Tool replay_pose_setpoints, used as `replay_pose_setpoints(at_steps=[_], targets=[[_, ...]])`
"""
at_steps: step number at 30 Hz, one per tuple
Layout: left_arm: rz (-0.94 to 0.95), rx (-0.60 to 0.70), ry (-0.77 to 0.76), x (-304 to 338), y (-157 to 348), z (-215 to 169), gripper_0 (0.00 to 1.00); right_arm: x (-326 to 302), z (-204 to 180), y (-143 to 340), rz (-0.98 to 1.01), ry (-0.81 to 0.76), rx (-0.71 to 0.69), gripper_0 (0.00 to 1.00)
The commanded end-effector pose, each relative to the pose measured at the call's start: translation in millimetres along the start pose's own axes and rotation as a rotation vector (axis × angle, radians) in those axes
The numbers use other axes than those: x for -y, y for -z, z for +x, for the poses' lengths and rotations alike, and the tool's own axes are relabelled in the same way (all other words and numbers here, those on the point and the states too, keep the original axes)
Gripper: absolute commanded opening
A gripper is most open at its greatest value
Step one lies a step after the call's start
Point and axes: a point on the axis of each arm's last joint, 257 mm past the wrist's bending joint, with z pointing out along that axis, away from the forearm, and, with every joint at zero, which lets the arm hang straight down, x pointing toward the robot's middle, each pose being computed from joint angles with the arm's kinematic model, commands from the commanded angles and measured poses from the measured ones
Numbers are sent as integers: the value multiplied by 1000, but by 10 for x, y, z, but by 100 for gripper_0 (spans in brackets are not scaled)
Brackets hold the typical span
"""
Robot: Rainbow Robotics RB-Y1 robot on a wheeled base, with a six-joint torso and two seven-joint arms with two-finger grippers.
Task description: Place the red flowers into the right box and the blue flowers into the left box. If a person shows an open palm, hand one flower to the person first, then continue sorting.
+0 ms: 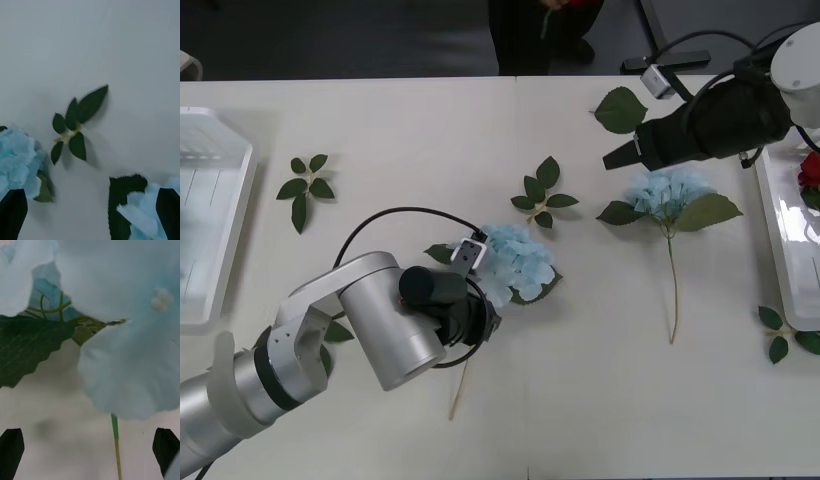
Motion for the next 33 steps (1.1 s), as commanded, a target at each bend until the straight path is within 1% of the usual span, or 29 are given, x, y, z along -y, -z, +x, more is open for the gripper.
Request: replay_pose_setpoints(at_steps=[1,7,8,9,11,12,13,14,15,17,21,28,33], targets=[[31,48,11,241,-55,-270,100,276,390,202,123,-46,-76,100],[40,46,18,296,-122,-260,100,437,853,252,243,-119,-156,100],[39,47,17,287,-121,-266,93,480,923,263,268,-139,-159,100],[41,48,17,300,-117,-272,84,497,954,265,279,-147,-160,100],[41,46,15,304,-123,-258,38,545,1102,268,318,-182,-170,100],[42,45,17,307,-123,-256,28,556,1136,270,326,-186,-171,100],[41,43,18,304,-123,-253,13,587,1210,274,347,-194,-174,100],[41,45,19,304,-123,-258,3,633,1275,290,371,-204,-172,100],[42,43,22,307,-125,-248,1,650,1312,290,380,-209,-173,100],[36,50,23,288,-121,-272,0,721,1450,289,419,-219,-182,100],[28,51,20,260,-130,-268,0,735,1583,200,442,-239,-197,100],[13,57,17,195,-125,-288,0,691,1590,-55,508,-259,-185,100],[6,77,5,113,-48,-361,0,573,1524,-223,508,-269,-164,100]])
